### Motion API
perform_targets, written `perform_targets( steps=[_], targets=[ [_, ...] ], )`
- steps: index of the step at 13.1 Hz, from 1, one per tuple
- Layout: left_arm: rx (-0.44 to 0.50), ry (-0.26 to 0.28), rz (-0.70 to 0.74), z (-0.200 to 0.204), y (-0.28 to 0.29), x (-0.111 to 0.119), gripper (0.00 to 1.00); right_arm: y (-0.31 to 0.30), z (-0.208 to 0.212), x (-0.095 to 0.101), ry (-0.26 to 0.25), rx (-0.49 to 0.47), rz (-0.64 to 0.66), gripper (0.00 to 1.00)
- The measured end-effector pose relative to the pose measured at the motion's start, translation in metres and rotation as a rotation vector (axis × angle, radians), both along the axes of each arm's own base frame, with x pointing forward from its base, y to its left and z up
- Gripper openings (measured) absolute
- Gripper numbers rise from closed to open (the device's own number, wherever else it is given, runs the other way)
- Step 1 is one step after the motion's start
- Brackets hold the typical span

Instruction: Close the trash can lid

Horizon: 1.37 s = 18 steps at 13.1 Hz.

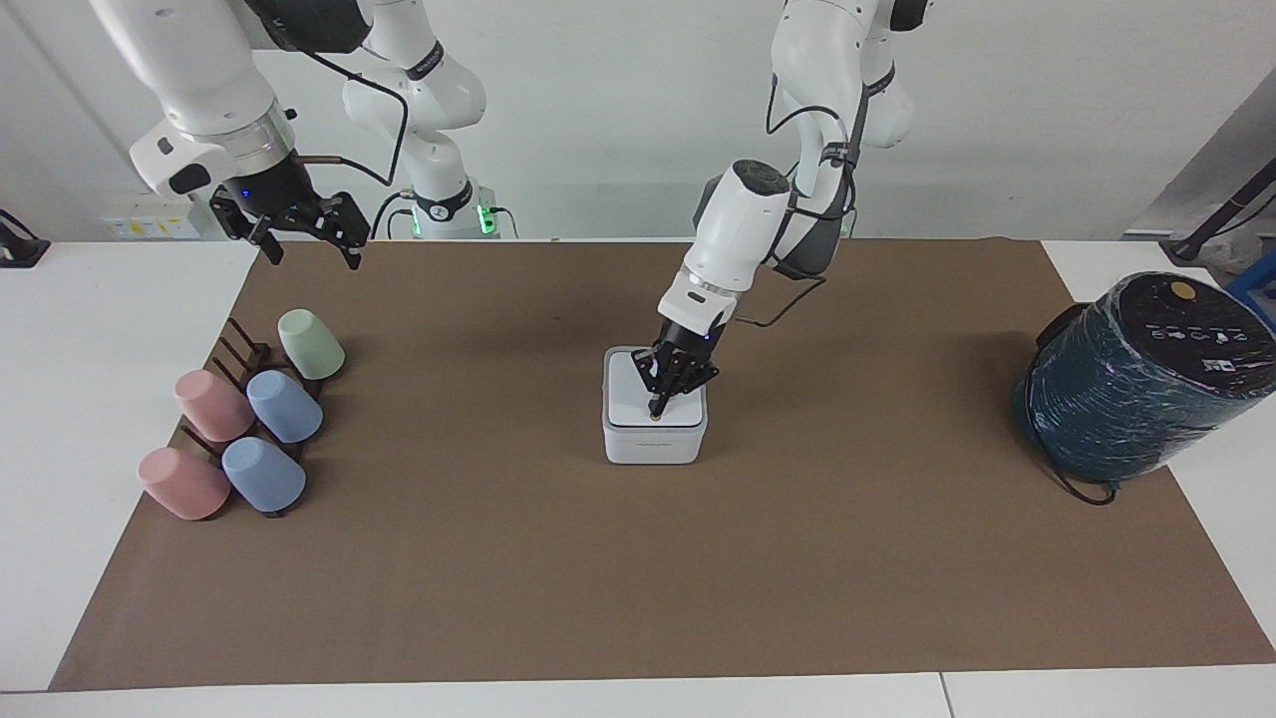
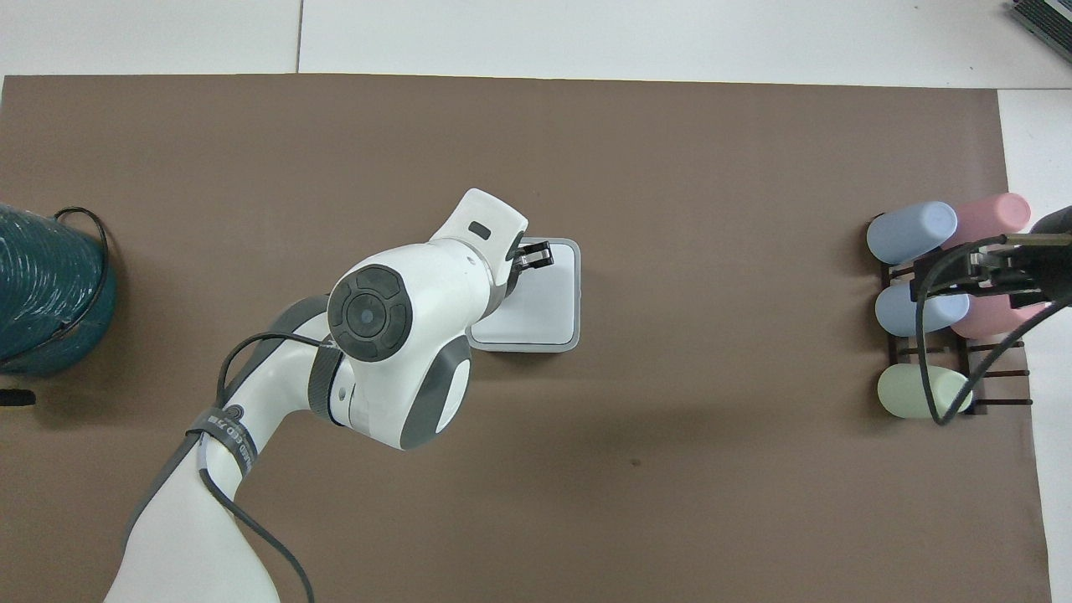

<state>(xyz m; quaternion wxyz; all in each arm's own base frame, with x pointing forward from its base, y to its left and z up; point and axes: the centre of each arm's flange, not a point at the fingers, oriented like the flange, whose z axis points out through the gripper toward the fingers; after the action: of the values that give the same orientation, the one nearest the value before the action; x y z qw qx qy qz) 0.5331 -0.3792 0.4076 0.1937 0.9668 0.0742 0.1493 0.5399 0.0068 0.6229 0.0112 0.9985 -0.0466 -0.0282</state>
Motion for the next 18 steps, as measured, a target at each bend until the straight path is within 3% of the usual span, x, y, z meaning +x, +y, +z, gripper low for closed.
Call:
perform_targets(
  steps=[9,12,15,18],
  targets=[
    [-0.002,-0.011,0.001,-0.006,-0.004,0.004,0.01,0.000,0.000,0.000,0.000,0.000,0.000,1.00],
    [0.036,0.095,0.003,0.020,0.008,0.028,0.01,0.000,0.000,0.000,0.000,0.000,0.000,1.00],
    [0.073,0.196,0.021,0.088,0.060,0.066,0.01,0.000,0.000,0.000,0.000,0.000,0.000,1.00],
    [0.186,0.218,0.024,0.136,0.119,0.076,0.05,0.000,0.000,0.000,0.000,0.000,0.000,1.00]
  ],
)
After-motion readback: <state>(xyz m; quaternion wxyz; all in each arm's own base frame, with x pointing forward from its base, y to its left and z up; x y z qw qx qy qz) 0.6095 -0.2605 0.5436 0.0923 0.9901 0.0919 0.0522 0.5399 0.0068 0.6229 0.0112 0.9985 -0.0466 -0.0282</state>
